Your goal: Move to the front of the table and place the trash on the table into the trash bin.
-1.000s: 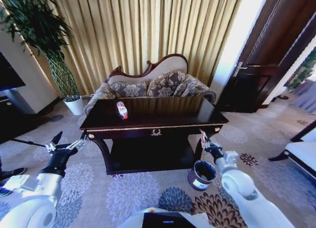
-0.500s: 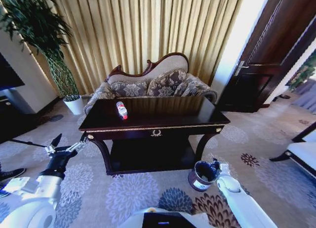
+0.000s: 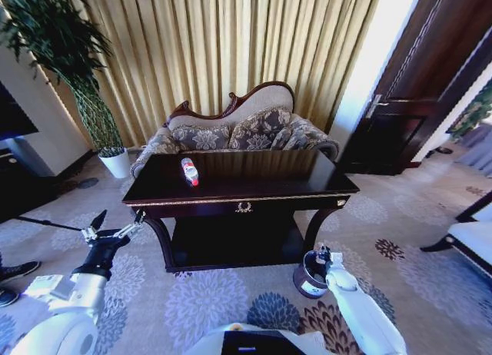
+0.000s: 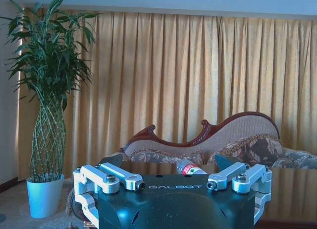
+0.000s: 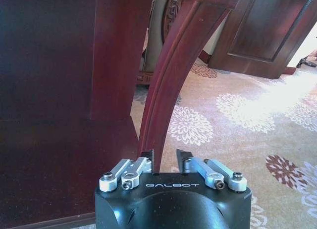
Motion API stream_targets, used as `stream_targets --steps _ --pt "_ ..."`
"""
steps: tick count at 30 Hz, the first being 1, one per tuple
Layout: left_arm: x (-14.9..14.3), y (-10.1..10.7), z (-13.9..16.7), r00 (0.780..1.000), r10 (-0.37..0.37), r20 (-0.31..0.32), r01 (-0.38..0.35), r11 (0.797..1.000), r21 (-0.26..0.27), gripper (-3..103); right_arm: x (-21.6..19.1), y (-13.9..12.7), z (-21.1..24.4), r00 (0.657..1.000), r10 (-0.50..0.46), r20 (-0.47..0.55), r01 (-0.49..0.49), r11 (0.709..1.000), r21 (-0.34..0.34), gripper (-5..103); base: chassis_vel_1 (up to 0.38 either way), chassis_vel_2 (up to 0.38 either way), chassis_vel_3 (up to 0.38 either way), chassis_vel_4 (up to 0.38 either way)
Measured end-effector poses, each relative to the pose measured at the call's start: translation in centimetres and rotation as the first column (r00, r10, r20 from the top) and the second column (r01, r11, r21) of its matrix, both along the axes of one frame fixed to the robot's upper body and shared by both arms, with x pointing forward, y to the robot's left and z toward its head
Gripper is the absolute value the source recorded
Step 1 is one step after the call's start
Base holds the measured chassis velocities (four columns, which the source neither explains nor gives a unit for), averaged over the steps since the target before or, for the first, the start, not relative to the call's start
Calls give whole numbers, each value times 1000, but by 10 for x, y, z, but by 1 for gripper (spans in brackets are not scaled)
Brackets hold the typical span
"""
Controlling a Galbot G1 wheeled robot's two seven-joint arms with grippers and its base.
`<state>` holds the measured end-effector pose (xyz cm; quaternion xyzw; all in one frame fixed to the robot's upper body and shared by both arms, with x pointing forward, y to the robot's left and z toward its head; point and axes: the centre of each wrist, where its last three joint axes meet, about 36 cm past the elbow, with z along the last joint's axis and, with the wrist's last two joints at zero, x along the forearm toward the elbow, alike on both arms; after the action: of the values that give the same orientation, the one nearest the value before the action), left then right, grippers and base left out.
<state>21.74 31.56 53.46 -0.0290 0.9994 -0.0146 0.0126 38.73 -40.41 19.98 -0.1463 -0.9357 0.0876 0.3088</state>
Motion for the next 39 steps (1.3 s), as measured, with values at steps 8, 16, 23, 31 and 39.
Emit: stream_targets --steps 8,16,23,31,39 --pt "0 1 0 1000 5 3 -5 1000 -2 100 0 1 6 1000 6 14 -5 1000 -1 54 0 0 0 0" --pt "-1 1 0 1000 12 10 -12 1000 -3 100 -2 3 10 1000 11 26 -11 1000 4 86 0 0 0 0" --pt "-1 1 0 1000 11 15 -11 1000 -6 100 -11 2 28 998 9 57 -12 998 59 100 0 0 0 0" --pt "0 1 0 1000 11 21 -11 1000 -11 100 -9 17 122 970 65 233 -101 984 146 100 0 0 0 0" --pt "0 2 1 999 16 28 -16 1000 -9 100 -44 77 242 869 189 458 -291 943 163 100 0 0 0 0"
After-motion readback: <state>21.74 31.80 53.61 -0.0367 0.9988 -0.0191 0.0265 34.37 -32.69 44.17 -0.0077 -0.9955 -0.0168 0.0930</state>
